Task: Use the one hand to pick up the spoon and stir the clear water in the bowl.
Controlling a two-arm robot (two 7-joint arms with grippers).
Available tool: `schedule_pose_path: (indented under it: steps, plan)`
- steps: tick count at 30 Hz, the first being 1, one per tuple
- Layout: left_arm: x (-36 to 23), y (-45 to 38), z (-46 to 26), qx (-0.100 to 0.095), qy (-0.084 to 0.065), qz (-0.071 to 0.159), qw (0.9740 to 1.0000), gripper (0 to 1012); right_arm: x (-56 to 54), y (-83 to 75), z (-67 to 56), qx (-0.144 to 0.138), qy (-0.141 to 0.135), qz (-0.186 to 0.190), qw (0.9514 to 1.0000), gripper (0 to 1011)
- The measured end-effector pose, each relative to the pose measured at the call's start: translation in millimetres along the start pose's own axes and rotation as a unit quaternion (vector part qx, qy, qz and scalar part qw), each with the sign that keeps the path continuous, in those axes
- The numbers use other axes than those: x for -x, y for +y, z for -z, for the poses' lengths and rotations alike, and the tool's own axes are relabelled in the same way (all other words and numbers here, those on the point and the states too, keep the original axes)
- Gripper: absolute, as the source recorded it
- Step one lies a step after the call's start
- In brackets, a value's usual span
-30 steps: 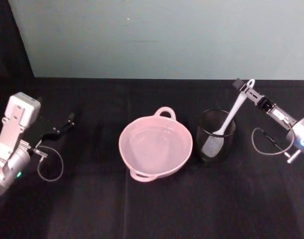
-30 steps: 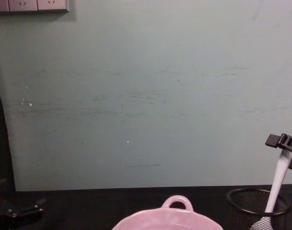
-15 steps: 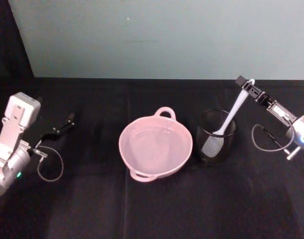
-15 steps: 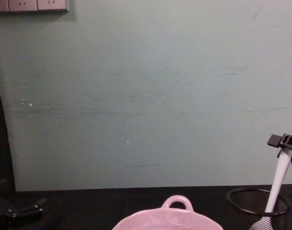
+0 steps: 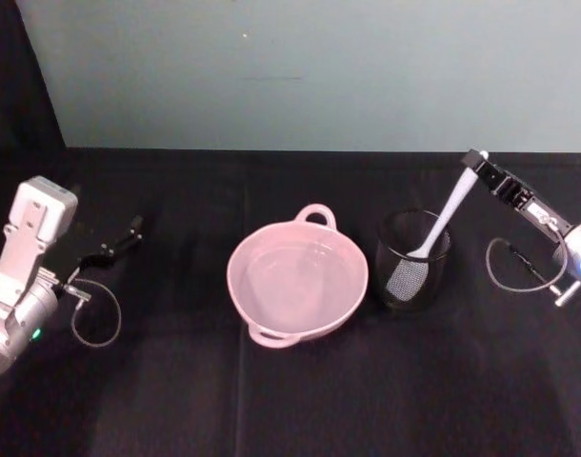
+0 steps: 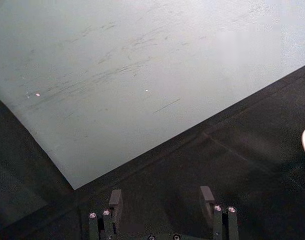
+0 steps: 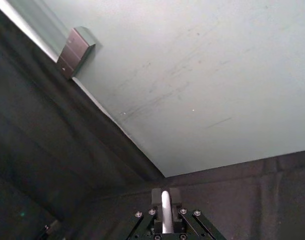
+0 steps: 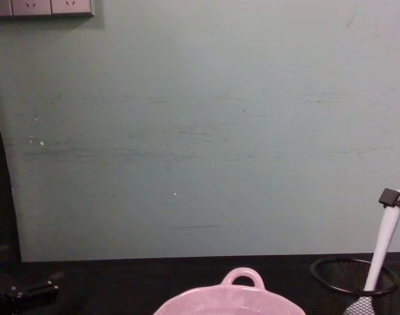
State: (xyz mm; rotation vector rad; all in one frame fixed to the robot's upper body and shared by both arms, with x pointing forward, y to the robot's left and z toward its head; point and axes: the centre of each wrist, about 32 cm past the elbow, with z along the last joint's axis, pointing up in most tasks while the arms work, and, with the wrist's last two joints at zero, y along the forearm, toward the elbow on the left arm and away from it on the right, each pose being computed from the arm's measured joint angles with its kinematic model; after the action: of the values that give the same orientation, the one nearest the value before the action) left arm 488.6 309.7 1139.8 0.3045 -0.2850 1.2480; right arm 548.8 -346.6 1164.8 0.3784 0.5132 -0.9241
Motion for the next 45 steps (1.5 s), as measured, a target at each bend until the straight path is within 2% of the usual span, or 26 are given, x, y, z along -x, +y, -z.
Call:
schedule_pose_path:
  steps: [5,11,16,24,25,28,32,35,39,45]
  plan:
    - [0.0,0.0,0.0,0.000,0.000,0.000,1.0000,1011,6.5,0.5,-5.1,0.002,-0.028,-0.002,0.9996,107]
    - [0.0,0.0,0.0,0.000,0.000,0.000,1.0000,1011,19.8,3.2,-14.5,0.005,-0.089,-0.007,0.9960,107]
    - [0.0,0.0,0.0,0.000,0.000,0.000,1.0000,1011,36.4,6.4,-25.0,0.006,-0.144,-0.016,0.9894,107]
    - [0.0,0.0,0.0,0.000,0.000,0.000,1.0000,1011,67.3,9.9,-44.5,-0.001,-0.190,-0.050,0.9805,107]
    - [0.0,0.0,0.0,0.000,0.000,0.000,1.0000,1011,74.5,10.9,-48.9,-0.001,-0.201,-0.059,0.9777,107]
    - [0.0,0.0,0.0,0.000,0.000,0.000,1.0000,1011,84.8,13.1,-56.2,-0.001,-0.218,-0.071,0.9733,107]
    - [0.0,0.0,0.0,0.000,0.000,0.000,1.0000,1011,101.8,18.6,-70.5,0.002,-0.247,-0.089,0.9649,107]
    - [0.0,0.0,0.0,0.000,0.000,0.000,1.0000,1011,110.8,21.5,-77.9,0.003,-0.262,-0.098,0.9600,107]
    - [0.0,0.0,0.0,0.000,0.000,0.000,1.0000,1011,117.4,23.7,-82.3,0.004,-0.272,-0.103,0.9567,107]
    - [0.0,0.0,0.0,0.000,0.000,0.000,1.0000,1011,118.2,24.1,-82.8,0.005,-0.274,-0.102,0.9563,107]
